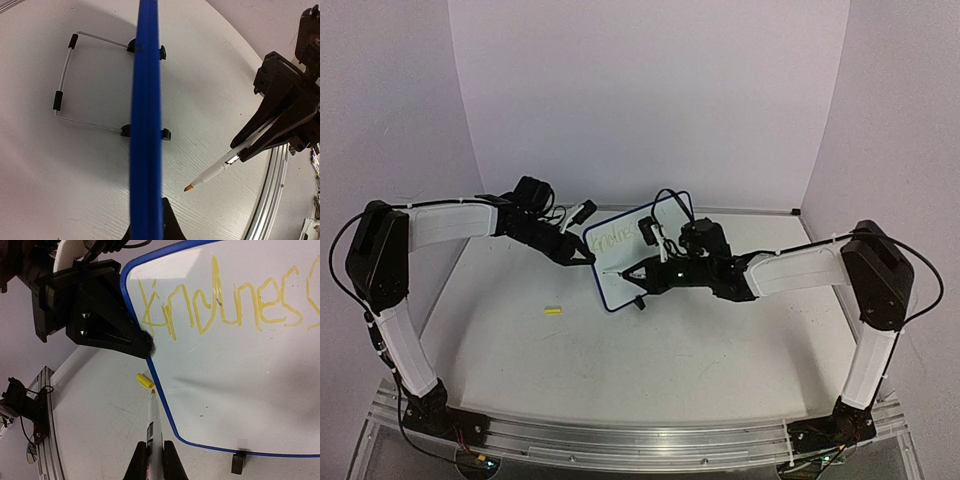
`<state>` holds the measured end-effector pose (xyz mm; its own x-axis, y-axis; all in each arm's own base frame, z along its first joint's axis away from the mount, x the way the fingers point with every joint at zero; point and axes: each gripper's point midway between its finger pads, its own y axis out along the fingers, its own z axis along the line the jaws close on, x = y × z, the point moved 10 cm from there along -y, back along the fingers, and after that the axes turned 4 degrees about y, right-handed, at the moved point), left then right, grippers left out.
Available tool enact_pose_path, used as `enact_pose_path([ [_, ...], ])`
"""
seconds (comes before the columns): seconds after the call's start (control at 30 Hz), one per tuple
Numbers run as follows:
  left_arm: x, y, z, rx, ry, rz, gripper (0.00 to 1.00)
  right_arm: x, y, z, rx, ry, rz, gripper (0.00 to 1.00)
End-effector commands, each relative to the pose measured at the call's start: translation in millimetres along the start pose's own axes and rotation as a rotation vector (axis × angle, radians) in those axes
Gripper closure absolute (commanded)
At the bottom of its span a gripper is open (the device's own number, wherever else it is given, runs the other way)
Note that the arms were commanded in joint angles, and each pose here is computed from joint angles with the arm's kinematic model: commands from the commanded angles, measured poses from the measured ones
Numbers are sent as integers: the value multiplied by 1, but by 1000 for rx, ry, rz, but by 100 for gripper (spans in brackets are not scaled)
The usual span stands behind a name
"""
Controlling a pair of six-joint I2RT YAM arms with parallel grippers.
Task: Write a sentence on the whiteboard
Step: Write on the whiteboard with the whiteboard marker without the cap.
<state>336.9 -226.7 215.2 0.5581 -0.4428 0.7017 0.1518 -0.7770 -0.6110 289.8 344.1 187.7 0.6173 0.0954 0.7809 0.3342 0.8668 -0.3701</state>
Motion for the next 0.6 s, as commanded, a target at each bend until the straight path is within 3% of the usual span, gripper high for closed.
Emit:
enact_pose_path([
  [0.0,9,-4,1,8,20,-16,100,14,9,7,48,-14,-51,100],
  [0.57,8,-3,2,8,24,-12,100,19,22,-1,-6,5,-95,100],
])
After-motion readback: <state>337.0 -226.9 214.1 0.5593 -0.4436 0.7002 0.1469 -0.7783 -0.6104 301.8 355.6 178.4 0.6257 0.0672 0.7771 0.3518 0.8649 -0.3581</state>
